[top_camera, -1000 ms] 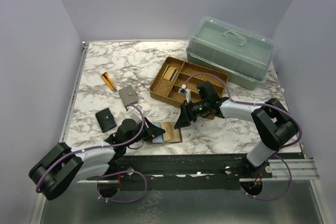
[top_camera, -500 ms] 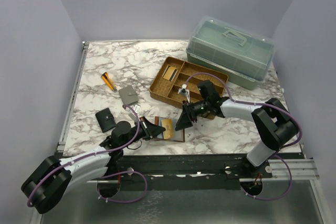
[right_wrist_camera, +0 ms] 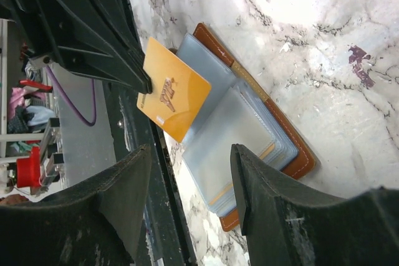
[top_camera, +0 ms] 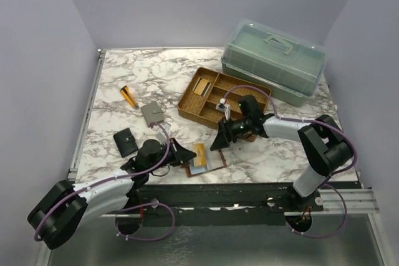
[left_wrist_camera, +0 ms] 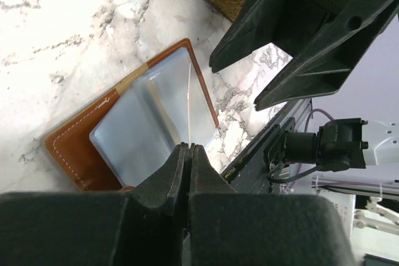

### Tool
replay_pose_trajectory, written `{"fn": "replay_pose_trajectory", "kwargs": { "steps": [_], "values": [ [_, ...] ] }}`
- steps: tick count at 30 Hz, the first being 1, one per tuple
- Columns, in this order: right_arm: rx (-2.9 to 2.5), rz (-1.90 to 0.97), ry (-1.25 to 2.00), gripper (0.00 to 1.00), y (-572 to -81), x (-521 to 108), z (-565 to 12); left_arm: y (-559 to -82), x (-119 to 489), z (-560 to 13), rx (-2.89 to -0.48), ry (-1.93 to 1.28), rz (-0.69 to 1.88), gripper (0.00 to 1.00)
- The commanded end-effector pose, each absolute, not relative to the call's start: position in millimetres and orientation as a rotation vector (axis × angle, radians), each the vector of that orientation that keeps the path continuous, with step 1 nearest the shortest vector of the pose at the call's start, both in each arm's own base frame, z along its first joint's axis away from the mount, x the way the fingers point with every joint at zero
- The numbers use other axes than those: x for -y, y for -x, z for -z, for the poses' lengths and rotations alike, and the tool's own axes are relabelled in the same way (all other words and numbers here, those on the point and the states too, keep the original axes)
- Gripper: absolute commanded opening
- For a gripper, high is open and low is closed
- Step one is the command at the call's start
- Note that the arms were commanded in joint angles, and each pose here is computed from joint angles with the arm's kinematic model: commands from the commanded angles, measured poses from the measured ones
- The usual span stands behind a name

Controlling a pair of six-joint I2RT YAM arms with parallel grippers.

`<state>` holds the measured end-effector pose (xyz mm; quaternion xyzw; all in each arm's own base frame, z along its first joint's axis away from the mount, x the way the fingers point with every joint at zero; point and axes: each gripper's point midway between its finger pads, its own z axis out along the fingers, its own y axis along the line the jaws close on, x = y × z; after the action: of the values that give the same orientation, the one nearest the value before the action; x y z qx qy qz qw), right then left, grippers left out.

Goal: Take the credit cards out of the card holder
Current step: Remove the credit card from the card holder, then place the credit card in the storage box.

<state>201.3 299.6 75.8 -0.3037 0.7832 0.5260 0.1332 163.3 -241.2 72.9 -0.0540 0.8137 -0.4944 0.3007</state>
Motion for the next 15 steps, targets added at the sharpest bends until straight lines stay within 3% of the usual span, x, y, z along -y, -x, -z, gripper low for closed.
{"fn": "replay_pose_trajectory", "kwargs": {
  "steps": [1, 8, 15],
  "values": [
    [-2.182, -1.522, 0.985, 0.59, -201.5, -300.7, -87.4, -175.8, 237.7, -92.2, -2.130, 0.069, 1.215, 0.00],
    [-2.039, -1.523, 1.139, 0.59, -195.3, -298.4, -106.5, -217.5, 215.3, -128.3, -2.115, 0.019, 1.067, 0.00],
    [-1.972, -1.438, 1.226, 0.60, -197.4, -293.7, -111.8, -294.9, 205.1, -165.6, -2.107, -0.014, 1.049, 0.00]
  ]
}}
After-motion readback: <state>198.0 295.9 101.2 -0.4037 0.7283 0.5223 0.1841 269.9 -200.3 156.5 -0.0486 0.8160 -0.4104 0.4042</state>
